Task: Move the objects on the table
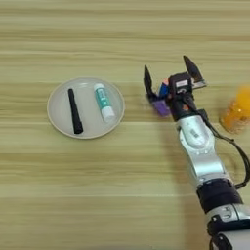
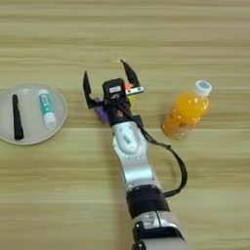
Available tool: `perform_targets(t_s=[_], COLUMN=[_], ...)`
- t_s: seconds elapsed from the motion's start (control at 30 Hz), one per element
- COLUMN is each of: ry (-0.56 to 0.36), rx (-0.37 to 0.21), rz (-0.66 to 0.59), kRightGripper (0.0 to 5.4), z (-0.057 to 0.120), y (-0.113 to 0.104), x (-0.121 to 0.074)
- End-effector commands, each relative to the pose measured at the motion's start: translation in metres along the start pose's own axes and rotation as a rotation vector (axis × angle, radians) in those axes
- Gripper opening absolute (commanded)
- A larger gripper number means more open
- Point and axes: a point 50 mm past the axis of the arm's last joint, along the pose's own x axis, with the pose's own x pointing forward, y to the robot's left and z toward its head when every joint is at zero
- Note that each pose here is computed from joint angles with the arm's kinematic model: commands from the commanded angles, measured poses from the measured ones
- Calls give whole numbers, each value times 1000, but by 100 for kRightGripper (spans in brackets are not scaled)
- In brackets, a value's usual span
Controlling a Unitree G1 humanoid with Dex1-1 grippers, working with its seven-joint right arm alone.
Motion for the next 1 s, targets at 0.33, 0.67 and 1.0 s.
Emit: perform_targets(t_s=[0.33, 0.67, 1.0], ry=[52, 136, 204], rx=[-40, 72, 127], rz=[-136, -117, -119], kRightGripper=[538, 538, 538], z=[-10, -26, -36], y=[-24, -21, -22], x=[15, 22, 29])
